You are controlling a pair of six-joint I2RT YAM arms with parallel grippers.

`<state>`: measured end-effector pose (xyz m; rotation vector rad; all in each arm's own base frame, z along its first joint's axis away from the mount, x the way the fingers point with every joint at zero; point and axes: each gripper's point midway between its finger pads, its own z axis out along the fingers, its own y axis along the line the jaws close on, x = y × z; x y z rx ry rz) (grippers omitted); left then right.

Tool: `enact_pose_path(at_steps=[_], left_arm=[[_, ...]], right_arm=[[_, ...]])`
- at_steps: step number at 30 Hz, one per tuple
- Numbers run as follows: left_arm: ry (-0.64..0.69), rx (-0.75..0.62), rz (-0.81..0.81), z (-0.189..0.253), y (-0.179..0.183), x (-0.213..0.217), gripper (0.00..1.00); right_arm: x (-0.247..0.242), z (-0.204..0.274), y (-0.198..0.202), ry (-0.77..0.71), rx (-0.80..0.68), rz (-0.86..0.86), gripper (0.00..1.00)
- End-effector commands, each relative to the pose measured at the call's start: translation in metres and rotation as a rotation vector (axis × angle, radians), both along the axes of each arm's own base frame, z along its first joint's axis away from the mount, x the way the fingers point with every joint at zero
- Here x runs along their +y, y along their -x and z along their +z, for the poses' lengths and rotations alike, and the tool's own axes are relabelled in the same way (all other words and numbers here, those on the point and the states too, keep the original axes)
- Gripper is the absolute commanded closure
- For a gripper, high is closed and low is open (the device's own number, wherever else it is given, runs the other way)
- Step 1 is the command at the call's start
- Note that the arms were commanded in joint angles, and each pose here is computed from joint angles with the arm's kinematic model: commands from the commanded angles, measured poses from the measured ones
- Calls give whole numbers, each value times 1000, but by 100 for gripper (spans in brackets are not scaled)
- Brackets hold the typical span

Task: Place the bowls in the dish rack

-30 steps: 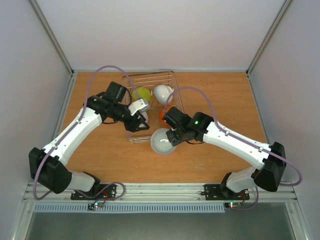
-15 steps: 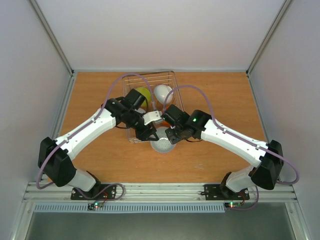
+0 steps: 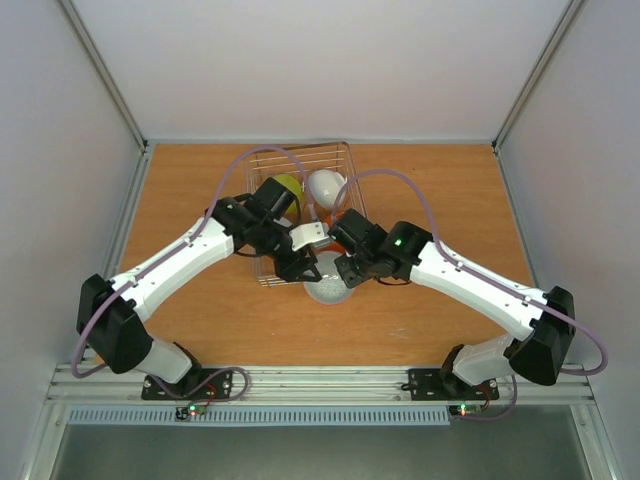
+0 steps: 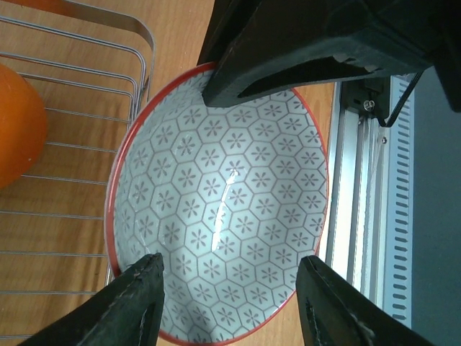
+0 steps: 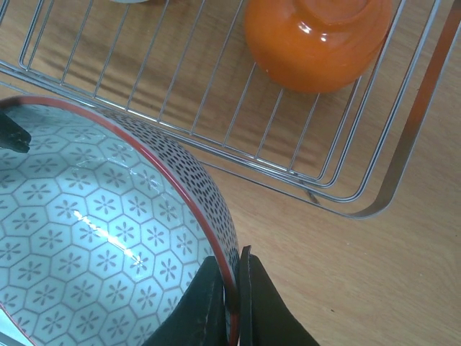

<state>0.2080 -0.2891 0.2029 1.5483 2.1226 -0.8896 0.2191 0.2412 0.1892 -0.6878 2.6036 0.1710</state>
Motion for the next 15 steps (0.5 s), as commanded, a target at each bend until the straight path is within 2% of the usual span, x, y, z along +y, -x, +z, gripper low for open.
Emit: enact_pose_path(at_steps=[1,15], left_arm=[[-36,-45,20,-5,-13,0,48],[-40,-83,27,0,-16,3,48]], right_arm=[[-1,19,1,-63,-50,-1,99],[-15,14,6,-52,-53,-35,99]])
